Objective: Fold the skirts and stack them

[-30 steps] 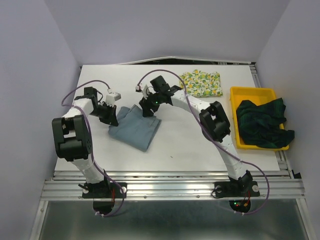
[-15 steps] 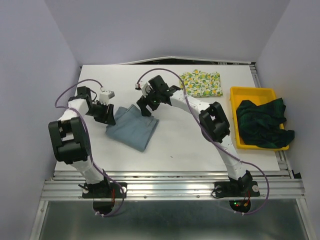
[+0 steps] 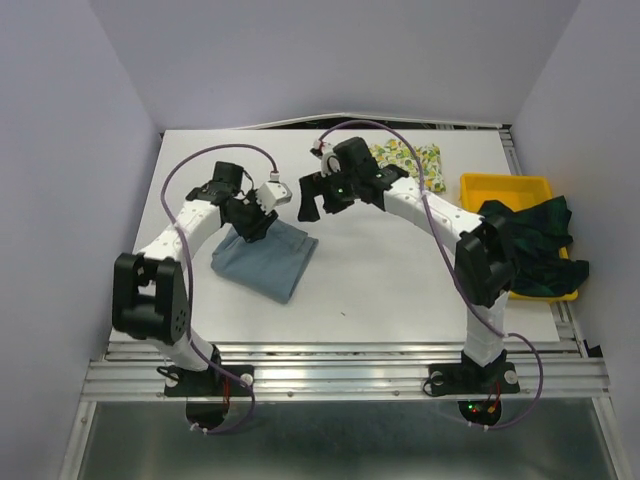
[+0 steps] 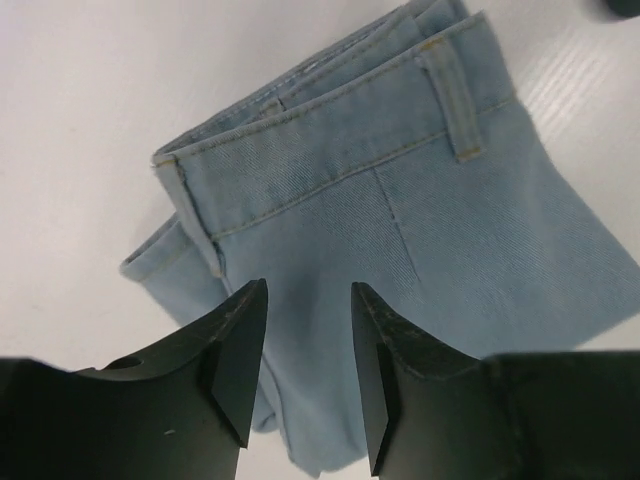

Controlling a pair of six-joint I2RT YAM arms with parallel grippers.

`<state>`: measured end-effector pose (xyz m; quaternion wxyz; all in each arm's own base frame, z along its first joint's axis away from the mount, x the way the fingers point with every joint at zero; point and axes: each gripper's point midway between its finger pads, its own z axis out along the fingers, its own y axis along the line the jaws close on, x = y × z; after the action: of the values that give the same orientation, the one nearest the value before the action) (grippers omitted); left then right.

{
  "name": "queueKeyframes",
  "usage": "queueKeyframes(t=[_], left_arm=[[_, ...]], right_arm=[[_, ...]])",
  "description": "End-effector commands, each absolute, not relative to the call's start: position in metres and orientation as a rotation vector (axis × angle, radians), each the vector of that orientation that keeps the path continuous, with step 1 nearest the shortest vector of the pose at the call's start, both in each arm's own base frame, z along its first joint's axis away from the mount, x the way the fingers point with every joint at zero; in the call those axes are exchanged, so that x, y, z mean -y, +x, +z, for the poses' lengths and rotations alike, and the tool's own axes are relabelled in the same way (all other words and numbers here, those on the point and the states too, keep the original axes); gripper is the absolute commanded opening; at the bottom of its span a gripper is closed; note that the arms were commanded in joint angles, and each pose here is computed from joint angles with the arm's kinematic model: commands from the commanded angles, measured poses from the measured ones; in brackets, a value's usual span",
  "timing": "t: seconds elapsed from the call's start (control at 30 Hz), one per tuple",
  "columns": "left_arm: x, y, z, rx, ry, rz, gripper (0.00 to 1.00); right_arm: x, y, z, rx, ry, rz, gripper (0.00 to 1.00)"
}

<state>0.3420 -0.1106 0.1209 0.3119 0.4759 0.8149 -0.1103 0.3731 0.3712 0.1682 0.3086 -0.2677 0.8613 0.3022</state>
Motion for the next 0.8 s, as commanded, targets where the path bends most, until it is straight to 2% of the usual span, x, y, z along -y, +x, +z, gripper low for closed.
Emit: queueKeyframes(t=[0.0, 0.1, 0.3, 0.33, 0.4, 0.6, 0.77], left_arm=[[0.102, 0.374, 0.084, -2.278, 1.133, -0.242, 0.49], [0.096, 0.386, 0.047, -2.38, 1.105, -0.214, 0.49], [0.105, 0.405, 0.001, -2.543, 1.048, -0.301, 0.48], [0.111, 0.424, 0.012, -2.524, 1.011, -0.316, 0.46], [0.124, 0.428, 0.002, -2.611, 0.866, -0.421, 0.44], [0.171, 0.475, 0.019, -2.592, 0.359, -0.689, 0.46], [0.183, 0.511, 0.065, -2.447, 0.456, -0.691, 0.52]], right_arm=[[-0.327, 0.4, 0.168, -2.362, -0.451, 0.902, 1.0], [-0.308, 0.405, 0.165, -2.395, -0.378, 0.987, 0.96], [-0.29, 0.411, 0.163, -2.401, -0.33, 0.942, 0.98], [-0.289, 0.409, 0.163, -2.402, -0.329, 0.94, 0.98], [-0.277, 0.413, 0.158, -2.417, -0.285, 0.914, 0.98], [-0.25, 0.432, 0.157, -2.41, -0.228, 0.871, 0.98], [-0.254, 0.441, 0.156, -2.387, -0.228, 0.915, 0.97]])
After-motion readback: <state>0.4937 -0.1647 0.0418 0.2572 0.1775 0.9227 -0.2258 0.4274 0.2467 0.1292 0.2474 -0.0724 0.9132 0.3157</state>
